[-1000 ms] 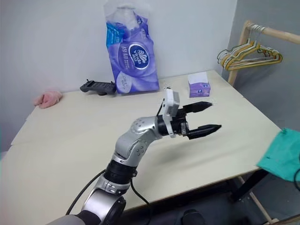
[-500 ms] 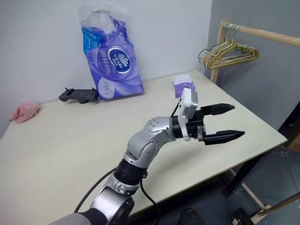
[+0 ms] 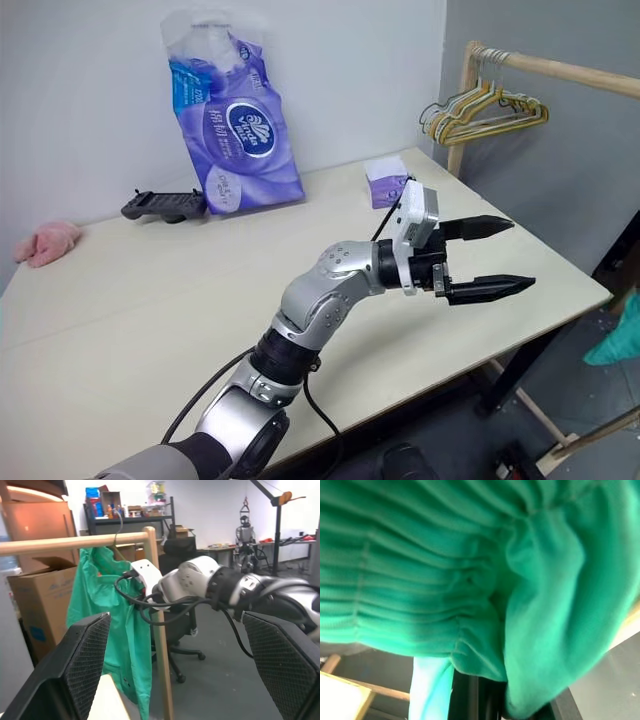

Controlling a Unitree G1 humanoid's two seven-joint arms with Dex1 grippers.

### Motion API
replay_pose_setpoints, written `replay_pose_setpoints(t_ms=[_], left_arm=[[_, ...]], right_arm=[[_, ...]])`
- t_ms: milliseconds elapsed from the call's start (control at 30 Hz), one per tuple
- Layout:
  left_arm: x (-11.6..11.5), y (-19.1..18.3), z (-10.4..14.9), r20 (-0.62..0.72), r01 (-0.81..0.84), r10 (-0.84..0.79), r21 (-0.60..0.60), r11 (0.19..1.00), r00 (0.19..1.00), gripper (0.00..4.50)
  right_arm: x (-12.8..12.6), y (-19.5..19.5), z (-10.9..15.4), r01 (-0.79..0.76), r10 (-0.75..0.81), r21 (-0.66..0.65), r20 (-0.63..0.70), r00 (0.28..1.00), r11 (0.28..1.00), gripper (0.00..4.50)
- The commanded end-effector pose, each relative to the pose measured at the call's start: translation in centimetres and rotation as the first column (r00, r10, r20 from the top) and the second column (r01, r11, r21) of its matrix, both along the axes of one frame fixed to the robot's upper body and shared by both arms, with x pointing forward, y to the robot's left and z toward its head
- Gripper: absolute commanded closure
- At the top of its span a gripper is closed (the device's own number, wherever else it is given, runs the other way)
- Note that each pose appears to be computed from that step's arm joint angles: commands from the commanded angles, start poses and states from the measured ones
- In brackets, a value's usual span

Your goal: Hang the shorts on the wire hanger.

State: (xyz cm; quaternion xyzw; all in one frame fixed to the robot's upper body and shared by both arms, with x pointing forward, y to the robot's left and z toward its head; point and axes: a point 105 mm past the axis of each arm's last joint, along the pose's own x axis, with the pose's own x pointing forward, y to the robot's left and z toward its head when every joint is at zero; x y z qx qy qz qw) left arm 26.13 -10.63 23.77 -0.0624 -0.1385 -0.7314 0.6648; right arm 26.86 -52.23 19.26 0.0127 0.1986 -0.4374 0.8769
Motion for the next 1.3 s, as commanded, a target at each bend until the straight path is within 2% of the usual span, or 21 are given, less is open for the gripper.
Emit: replay_pose_setpoints(t_ms=[33,367,567,1167,1267,1300], left_arm=[[-1.9,-1.1,2.0,0.050,0.092,-0.089,-0.050,0.995,0.995,0.04],[-1.2,-1.6,3.9,0.018,0.042,-0.040,-0.144,0.989,0.999,0.04],[0.7,-2.0,4.7,0.023,-0.102,0.108,-0.191,0.976,0.994,0.04],[0.3,-2.2,4.8,0.024,-0.086,0.094,-0.215,0.973,0.995,0.04],[0.3,-2.2,4.9,0.026,-0.086,0.094,-0.216,0.973,0.995,0.00],[0.3,-2.2,4.9,0.026,-0.087,0.095,-0.217,0.972,0.995,0.00]], right_arm=[[0.2,-0.6,3.2,0.002,0.004,-0.068,0.081,0.997,0.998,4.50],[0.0,-1.0,0.9,0.037,-0.039,0.027,0.097,0.995,0.999,4.50],[-0.2,-1.1,0.1,0.028,-0.030,0.035,0.079,0.996,0.999,4.50],[-1.3,-1.6,-1.0,0.035,-0.038,0.055,0.059,0.998,0.998,4.50],[-1.7,-1.8,-1.3,0.051,-0.056,0.069,0.063,0.996,0.996,3.75],[-1.8,-1.9,-1.3,0.055,-0.060,0.073,0.067,0.996,0.996,3.37]])
